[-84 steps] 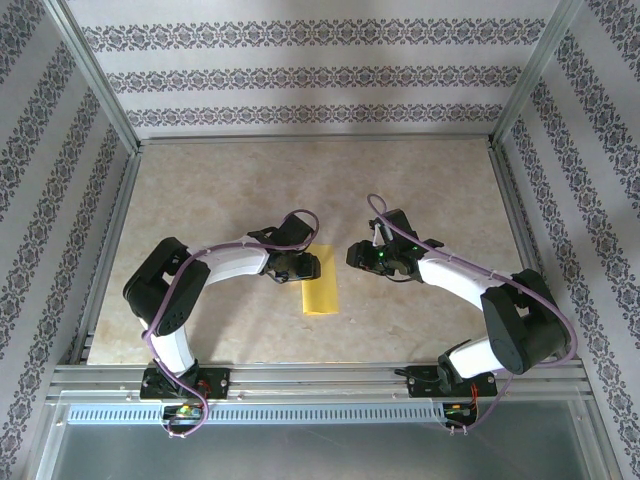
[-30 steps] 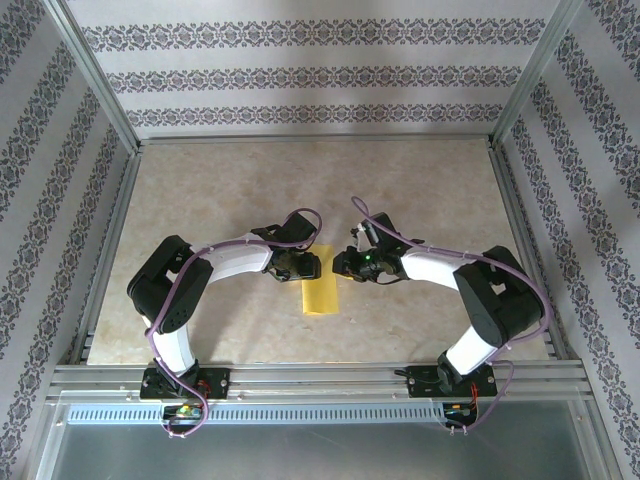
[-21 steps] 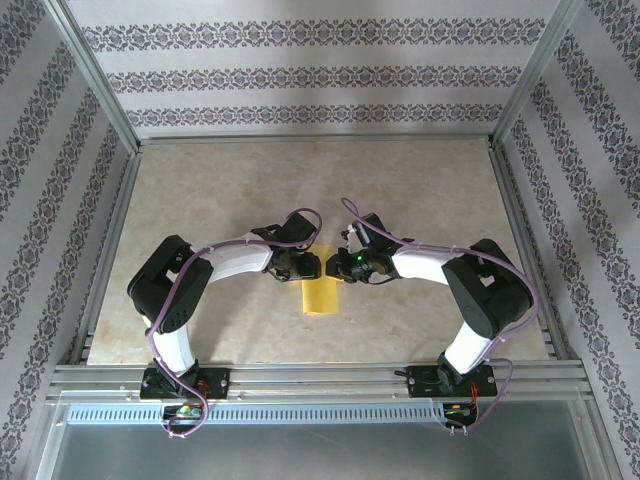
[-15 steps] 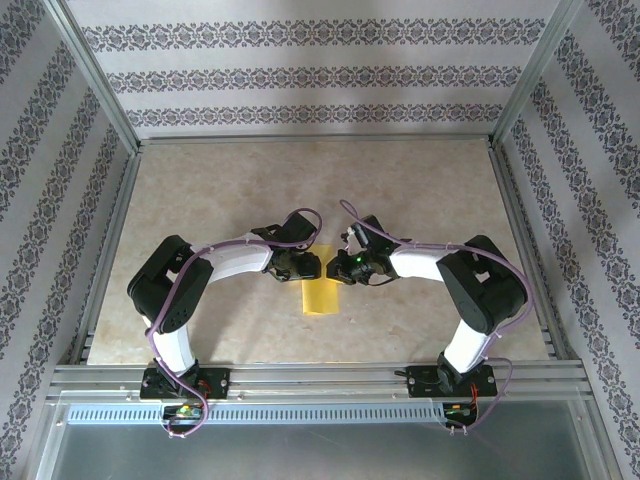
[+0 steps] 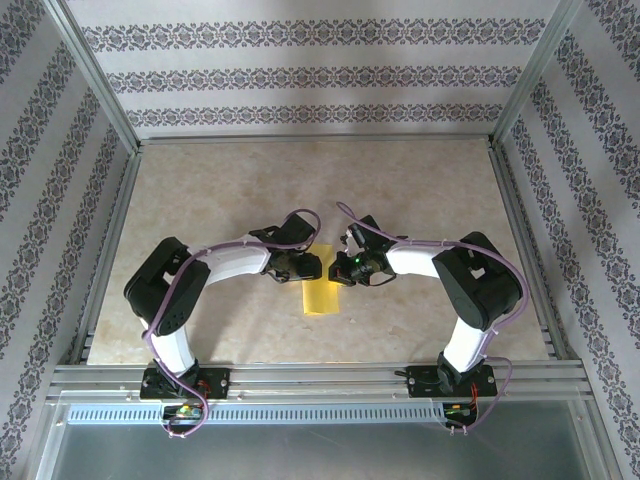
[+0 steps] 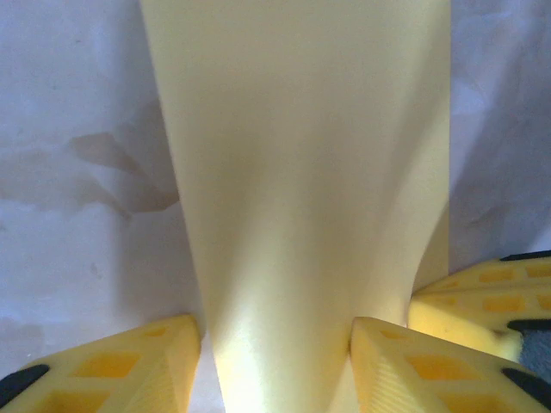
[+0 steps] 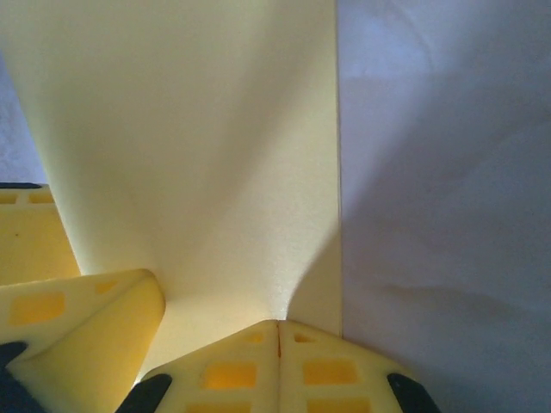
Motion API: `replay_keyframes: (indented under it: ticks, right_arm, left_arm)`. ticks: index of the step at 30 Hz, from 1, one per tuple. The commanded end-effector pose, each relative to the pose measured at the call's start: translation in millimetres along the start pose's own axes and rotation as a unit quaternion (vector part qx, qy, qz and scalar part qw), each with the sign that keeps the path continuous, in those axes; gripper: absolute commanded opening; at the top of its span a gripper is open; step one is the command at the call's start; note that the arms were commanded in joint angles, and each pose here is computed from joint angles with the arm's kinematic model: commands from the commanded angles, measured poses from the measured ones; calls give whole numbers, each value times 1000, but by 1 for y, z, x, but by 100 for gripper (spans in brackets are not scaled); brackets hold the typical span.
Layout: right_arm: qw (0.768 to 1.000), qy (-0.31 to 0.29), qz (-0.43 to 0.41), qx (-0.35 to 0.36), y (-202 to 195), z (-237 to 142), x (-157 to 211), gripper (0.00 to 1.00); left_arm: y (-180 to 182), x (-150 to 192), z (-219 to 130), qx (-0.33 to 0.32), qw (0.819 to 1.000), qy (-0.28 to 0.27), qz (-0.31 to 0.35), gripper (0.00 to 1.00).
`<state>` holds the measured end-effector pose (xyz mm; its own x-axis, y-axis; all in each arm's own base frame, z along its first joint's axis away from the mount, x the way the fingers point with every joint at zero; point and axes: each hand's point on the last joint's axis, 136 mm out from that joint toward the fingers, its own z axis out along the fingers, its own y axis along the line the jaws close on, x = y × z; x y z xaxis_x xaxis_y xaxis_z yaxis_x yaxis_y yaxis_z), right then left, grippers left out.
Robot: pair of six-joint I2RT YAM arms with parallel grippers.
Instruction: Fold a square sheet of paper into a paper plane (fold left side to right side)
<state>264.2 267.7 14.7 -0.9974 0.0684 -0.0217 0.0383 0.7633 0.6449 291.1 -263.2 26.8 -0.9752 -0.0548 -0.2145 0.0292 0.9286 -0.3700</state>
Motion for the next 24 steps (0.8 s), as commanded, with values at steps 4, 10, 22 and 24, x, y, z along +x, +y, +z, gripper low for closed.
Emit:
replay_keyframes:
  ticks: [4,10,22,24]
  right_arm:
    - [997,19,3,75,-31,8,12,0]
    - [996,19,2,86,-35,9,13,0]
    - [994,20,3,104,-42,11,14,0]
    - [994,22,2,106,-43,11,15,0]
  left_arm:
    - [1,-12,-40,22,998,-54,-7,57]
    - [-18,-23,-76,88,991,-98,37,57]
    - [-44,-8,-23,208,978,-28,24,17]
    - [-38,-7,-16,200,979,-23,15,15]
